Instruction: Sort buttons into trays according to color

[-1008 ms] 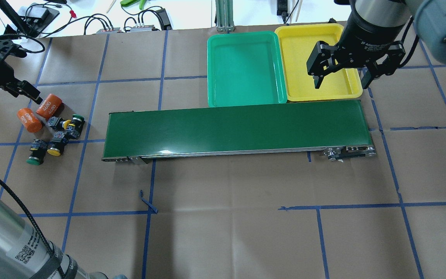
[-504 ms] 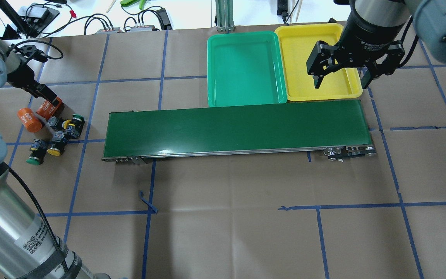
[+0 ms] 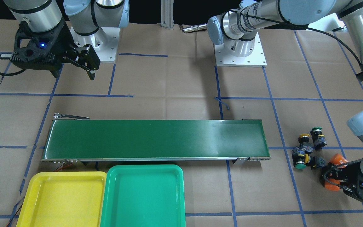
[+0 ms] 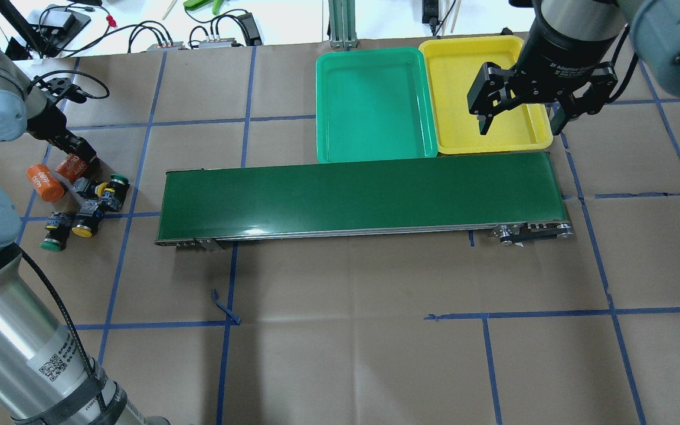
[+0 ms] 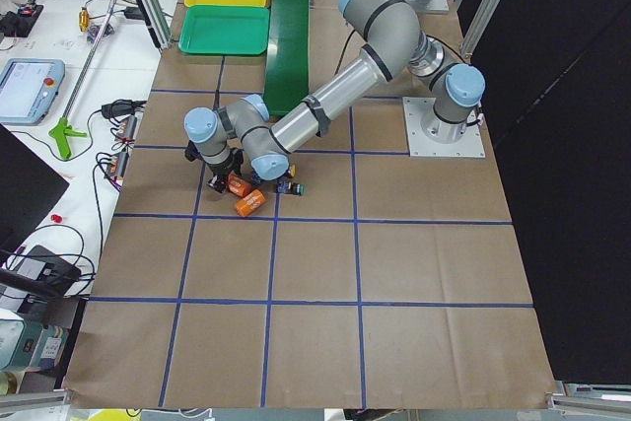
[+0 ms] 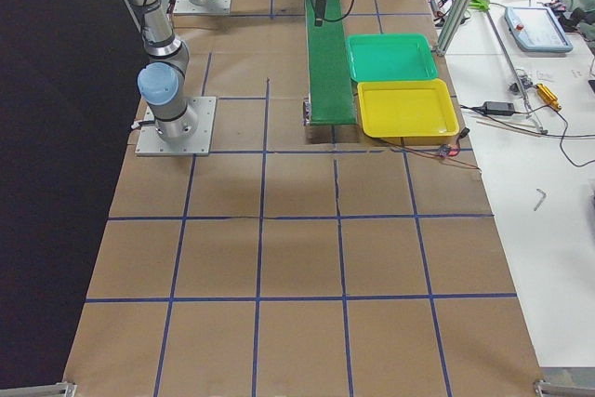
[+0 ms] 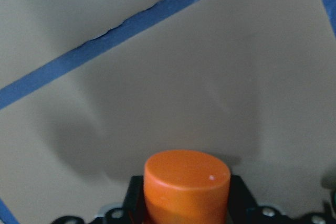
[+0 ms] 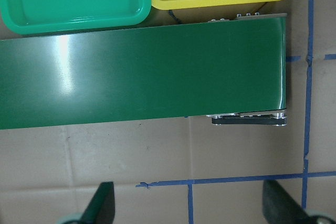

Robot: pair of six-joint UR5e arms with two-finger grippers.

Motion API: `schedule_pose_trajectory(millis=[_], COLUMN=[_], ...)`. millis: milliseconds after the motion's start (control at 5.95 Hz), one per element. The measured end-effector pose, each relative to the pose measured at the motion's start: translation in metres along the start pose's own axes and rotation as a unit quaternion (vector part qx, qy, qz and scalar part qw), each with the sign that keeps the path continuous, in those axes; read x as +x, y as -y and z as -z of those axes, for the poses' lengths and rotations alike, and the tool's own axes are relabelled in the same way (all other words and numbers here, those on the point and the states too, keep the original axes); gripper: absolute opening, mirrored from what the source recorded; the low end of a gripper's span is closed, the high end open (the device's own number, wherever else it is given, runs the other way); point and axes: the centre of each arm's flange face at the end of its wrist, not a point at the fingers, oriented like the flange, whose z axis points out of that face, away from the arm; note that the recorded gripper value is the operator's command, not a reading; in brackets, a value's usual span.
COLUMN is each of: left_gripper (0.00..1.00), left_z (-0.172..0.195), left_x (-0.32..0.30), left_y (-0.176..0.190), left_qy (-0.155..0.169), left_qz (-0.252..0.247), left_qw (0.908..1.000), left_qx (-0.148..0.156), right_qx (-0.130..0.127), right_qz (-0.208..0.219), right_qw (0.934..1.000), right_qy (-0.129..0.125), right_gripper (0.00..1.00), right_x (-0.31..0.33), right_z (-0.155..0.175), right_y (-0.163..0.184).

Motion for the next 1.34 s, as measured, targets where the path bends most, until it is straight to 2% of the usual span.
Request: schedule_pose_trajectory(millis=[168, 336, 504, 672, 840, 1008, 1176, 1344], left_gripper=[0.02, 0.01, 0.01, 0.01, 0.01, 0.0, 0.0, 0.0], left_z=[0.006, 0.02, 0.044, 0.071, 0.093, 0.109, 0.117, 0.111], left_x=[0.0, 0.004, 0.027, 0.073, 0.138, 0.214, 0.283, 0.326], left_y=[0.001, 0.004, 0.017, 0.043, 0.073, 0.094, 0.094, 0.08], left_qy=[0.006, 0.013, 0.019, 0.019, 0.013, 0.011, 0.01, 0.002], left_qz=[-0.004, -0.008, -0.033, -0.088, -0.162, -0.243, -0.331, -0.408], left_qw=[1.0, 0.9999, 0.9992, 0.9959, 0.9867, 0.97, 0.9431, 0.9117], left_qx=[0.002, 0.006, 0.008, 0.006, -0.001, -0.009, -0.026, -0.046], right_qx=[0.0, 0.0, 0.0, 0.0, 0.0, -0.001, -0.005, -0.012], right_qz=[0.0, 0.0, 0.003, 0.008, 0.022, 0.058, 0.108, 0.164], right_qw=[1.0, 1.0, 1.0, 1.0, 0.9998, 0.9983, 0.9941, 0.9865], right_qy=[0.0, 0.0, 0.0, 0.0, 0.0, 0.001, 0.001, 0.001], right_gripper=[1.0, 1.0, 1.0, 1.0, 1.0, 1.0, 1.0, 1.0], right_x=[0.0, 0.0, 0.0, 0.0, -0.002, -0.006, -0.011, -0.016], right_z=[0.0, 0.0, 0.0, 0.0, 0.0, 0.0, -0.002, -0.006], right_y=[0.0, 0.0, 0.0, 0.0, -0.001, -0.002, -0.005, -0.007])
